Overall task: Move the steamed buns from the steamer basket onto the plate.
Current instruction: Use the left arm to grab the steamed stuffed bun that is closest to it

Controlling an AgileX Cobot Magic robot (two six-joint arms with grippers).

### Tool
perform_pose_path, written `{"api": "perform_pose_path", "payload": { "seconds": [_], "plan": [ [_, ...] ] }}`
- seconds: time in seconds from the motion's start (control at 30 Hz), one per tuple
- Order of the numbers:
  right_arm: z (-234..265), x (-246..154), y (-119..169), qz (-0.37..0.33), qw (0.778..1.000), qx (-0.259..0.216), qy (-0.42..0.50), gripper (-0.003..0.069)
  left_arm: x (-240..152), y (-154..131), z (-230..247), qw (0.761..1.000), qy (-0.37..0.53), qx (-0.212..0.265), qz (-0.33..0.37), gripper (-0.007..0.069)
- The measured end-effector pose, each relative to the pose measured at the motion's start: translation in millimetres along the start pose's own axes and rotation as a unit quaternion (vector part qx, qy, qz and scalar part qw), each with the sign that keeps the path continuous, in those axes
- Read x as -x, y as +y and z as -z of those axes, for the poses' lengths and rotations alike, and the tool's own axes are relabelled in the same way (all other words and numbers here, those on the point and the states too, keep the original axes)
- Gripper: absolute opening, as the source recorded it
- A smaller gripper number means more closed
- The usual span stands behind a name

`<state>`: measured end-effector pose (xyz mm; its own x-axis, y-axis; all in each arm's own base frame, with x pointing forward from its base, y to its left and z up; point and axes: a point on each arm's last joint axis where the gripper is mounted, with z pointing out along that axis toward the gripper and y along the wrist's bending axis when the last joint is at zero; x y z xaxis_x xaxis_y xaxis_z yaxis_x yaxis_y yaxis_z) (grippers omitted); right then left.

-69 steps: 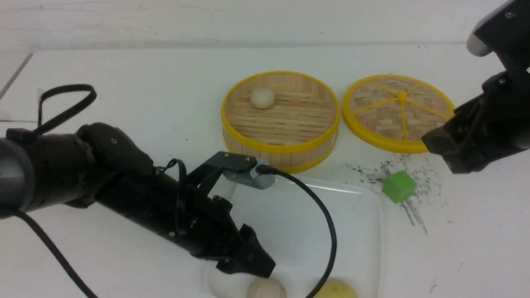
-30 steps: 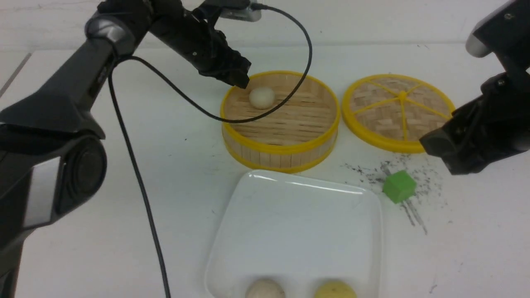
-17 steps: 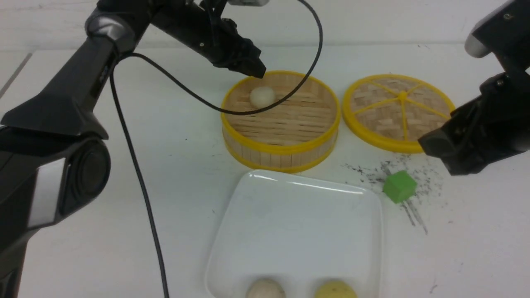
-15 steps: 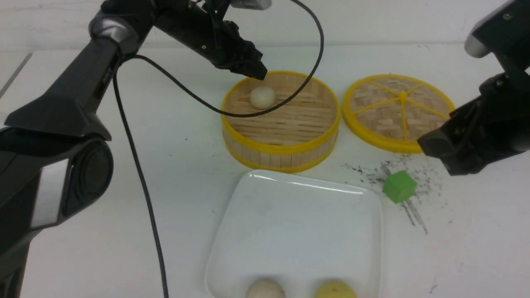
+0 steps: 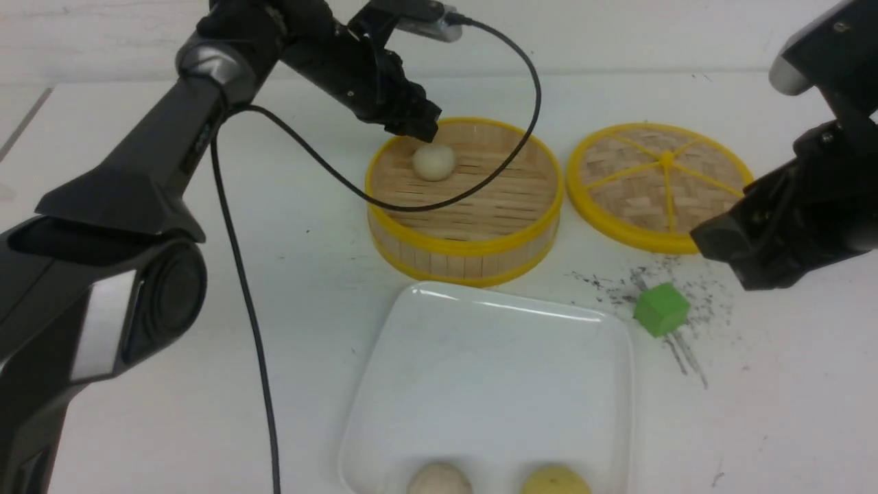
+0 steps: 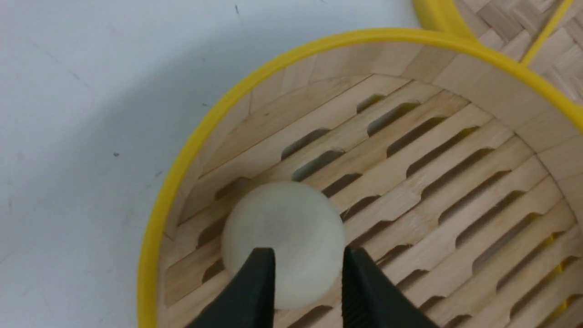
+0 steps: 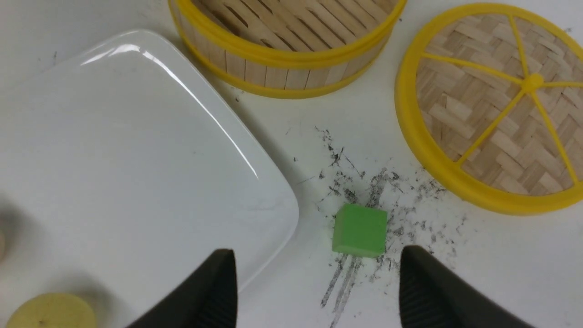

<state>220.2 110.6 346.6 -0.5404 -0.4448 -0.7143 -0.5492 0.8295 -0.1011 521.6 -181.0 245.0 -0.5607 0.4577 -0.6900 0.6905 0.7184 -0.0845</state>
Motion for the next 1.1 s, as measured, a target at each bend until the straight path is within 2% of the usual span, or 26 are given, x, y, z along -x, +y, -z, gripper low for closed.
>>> {"api": "perform_pose_path", "payload": {
  "seconds": [0.37,0.73,0.87,1.1],
  "plan": [
    [0.0,0.0,0.2,-0.001,1.000,0.001,0.000,0.0472,-18.2,6.0,-27.1,1.000,0.025,-0.007,0.009,0.0242],
    [0.0,0.0,0.2,0.000,1.000,0.001,0.000,0.0472,-16.1,7.1,-26.8,1.000,0.014,-0.001,0.001,0.0241],
    [0.0,0.0,0.2,0.001,1.000,0.001,0.000,0.0472,-13.4,8.8,-26.9,1.000,-0.001,0.009,-0.001,0.0209],
    [0.0,0.1,0.4,0.001,1.000,0.002,0.000,0.0472,-11.3,8.5,-26.8,1.000,-0.012,0.007,-0.005,0.0024]
  ]
}}
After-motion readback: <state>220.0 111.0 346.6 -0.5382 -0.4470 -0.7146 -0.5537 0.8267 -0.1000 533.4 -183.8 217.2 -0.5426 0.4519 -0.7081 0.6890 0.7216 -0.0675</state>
